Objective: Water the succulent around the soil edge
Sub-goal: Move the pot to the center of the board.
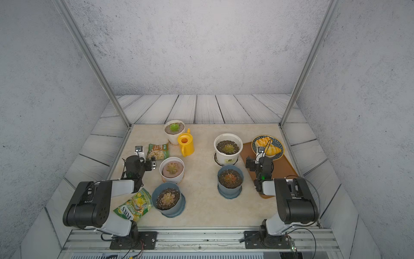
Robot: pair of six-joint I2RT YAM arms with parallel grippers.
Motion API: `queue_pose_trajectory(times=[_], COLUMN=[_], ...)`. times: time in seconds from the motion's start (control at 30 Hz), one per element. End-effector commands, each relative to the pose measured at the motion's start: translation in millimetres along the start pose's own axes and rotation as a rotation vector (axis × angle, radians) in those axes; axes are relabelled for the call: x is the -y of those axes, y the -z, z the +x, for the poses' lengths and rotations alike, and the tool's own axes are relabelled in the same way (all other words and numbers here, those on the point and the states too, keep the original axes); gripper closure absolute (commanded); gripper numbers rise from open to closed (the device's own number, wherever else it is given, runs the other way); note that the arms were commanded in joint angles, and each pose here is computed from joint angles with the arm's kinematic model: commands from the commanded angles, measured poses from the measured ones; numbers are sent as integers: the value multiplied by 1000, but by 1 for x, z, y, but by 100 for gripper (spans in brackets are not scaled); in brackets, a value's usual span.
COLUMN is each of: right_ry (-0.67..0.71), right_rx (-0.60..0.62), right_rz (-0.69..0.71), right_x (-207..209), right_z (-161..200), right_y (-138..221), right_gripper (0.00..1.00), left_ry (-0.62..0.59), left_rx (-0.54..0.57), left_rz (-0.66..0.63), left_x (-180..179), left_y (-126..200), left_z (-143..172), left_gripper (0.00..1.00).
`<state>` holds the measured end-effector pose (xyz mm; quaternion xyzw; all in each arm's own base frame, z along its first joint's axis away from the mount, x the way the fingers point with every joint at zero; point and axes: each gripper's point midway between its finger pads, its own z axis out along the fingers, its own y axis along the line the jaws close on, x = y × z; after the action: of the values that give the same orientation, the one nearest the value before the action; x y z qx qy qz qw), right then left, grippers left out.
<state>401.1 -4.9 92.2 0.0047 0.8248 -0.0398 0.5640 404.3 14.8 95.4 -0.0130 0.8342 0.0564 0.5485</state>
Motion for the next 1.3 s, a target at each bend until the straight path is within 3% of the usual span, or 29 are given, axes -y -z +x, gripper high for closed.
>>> queue_pose_trajectory(times=[0.0, 1.27], right_ry=[-5, -12], right_rx=[-3, -1], right_rz=[-8, 2], right_x=[-1, 1], right_z=[1, 1], right_y=[-4, -4], right_gripper=[0, 0], left_ry=[0, 20], left_rx=[7, -2], left_rz=[0, 30], left_x=[1, 0], left_y=[0, -2], left_z=[-2, -2], left_gripper=[2, 2])
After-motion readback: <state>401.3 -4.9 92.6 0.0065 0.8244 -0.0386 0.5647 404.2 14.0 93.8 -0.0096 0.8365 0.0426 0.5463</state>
